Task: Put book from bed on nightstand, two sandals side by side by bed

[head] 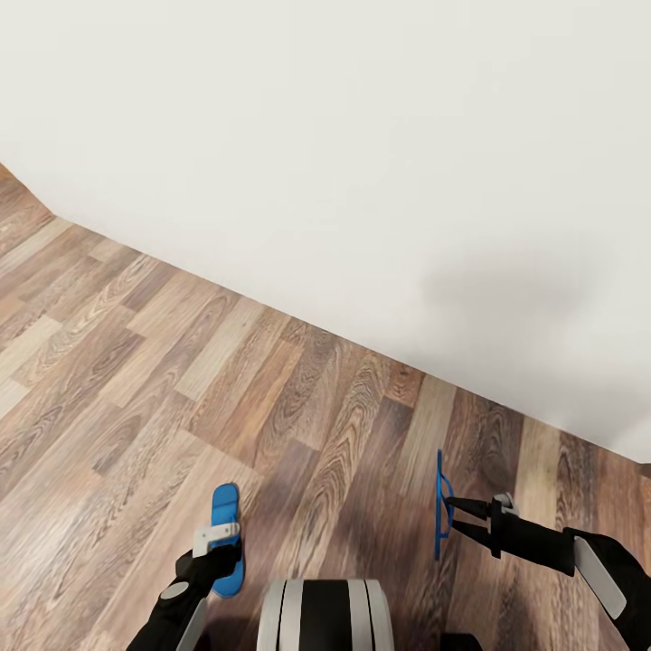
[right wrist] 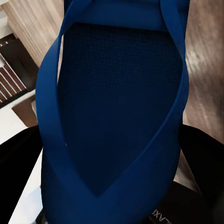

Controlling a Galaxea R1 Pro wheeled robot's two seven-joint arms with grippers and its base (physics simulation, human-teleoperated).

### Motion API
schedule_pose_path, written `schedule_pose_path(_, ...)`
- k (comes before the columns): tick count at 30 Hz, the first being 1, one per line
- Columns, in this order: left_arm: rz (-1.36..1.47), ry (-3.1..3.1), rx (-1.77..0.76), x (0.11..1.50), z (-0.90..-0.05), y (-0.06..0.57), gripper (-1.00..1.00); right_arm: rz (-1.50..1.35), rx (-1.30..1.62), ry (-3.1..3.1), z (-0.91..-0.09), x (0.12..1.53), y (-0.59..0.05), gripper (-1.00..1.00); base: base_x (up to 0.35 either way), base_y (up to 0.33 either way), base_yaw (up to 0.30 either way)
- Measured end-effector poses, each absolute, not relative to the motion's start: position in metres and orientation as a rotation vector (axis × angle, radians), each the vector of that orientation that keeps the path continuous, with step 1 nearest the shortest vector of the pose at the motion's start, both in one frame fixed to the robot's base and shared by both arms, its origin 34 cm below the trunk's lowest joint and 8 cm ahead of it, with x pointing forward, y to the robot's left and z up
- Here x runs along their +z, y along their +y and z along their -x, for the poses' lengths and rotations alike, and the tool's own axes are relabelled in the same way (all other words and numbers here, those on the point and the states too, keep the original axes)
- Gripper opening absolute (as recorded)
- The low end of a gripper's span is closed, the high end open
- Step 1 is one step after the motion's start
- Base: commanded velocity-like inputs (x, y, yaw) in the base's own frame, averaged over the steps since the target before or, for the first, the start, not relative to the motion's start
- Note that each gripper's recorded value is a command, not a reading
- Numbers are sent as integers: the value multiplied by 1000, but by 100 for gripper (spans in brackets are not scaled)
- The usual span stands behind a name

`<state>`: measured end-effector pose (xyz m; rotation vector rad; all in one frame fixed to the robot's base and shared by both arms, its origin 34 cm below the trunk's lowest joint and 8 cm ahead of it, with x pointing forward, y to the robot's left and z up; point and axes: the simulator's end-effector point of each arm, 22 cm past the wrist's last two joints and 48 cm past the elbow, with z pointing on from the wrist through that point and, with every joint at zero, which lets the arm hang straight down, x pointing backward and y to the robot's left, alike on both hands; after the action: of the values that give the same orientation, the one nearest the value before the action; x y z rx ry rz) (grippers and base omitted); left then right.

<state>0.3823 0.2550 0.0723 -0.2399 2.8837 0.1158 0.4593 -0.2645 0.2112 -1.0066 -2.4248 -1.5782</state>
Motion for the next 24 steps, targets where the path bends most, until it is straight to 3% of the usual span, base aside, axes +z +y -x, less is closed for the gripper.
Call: schedule_pose_path(24,241,2941,123,54,-358,254,100,1037,-1530,-2385,-443,189,-263,-100,0,0,0)
